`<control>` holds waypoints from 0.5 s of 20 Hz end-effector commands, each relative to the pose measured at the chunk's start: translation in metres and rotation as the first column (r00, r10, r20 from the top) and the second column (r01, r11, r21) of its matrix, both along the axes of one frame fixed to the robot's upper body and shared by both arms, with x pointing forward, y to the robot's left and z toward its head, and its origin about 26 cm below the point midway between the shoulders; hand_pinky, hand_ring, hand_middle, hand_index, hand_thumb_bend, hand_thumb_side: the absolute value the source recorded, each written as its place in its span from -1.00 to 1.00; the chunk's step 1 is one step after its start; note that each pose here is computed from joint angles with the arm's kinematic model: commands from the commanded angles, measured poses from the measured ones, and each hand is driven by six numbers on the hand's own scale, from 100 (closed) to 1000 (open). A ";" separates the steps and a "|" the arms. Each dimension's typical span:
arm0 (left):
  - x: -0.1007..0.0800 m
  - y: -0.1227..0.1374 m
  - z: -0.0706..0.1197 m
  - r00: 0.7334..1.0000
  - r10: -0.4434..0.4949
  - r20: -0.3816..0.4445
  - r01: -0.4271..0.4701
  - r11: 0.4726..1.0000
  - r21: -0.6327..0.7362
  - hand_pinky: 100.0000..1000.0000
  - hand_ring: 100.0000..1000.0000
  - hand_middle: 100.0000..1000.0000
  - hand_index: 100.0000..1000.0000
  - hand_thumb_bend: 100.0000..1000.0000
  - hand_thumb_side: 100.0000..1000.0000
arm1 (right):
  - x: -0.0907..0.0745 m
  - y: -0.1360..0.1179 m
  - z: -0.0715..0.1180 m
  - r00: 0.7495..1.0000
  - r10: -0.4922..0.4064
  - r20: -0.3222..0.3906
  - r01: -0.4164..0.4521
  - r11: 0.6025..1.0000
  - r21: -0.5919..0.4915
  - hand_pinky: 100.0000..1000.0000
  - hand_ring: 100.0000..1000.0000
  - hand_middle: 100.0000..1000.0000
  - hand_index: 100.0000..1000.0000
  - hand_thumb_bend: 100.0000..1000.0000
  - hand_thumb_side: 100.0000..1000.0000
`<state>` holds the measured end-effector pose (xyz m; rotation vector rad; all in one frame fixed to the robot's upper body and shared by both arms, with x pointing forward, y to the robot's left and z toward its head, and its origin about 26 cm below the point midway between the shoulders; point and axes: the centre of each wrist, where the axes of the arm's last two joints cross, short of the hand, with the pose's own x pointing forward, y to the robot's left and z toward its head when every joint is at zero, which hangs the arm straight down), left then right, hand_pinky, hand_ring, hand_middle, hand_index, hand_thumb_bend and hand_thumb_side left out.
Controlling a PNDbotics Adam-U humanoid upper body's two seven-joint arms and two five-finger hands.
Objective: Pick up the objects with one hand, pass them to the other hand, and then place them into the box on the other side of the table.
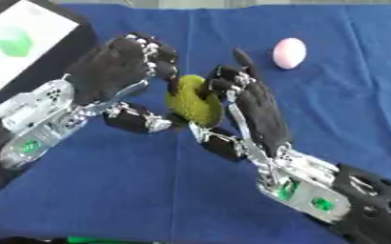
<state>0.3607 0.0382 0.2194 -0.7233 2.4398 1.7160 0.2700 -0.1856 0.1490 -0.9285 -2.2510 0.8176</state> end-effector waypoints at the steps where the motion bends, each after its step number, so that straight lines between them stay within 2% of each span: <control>1: -0.003 -0.002 0.011 0.999 -0.011 0.036 0.011 1.000 -0.009 -0.06 -0.29 -0.35 -0.20 -0.04 -0.66 | 0.000 0.000 0.009 0.999 0.003 0.040 -0.004 1.000 0.004 1.00 -0.31 -0.05 -0.18 -0.55 -1.00; 7: -0.004 -0.002 0.011 0.999 -0.015 0.043 0.015 1.000 0.002 0.00 -0.20 -0.26 -0.09 -0.11 -0.62 | 0.000 -0.001 0.009 0.999 0.002 0.052 -0.003 1.000 0.013 1.00 -0.32 -0.06 -0.18 -0.55 -1.00; 10: -0.005 -0.002 0.011 0.998 -0.012 0.054 0.012 1.000 0.006 0.02 -0.17 -0.22 -0.04 -0.07 -0.60 | 0.000 0.000 0.009 0.999 0.004 0.054 -0.005 1.000 0.013 1.00 -0.32 -0.06 -0.18 -0.55 -1.00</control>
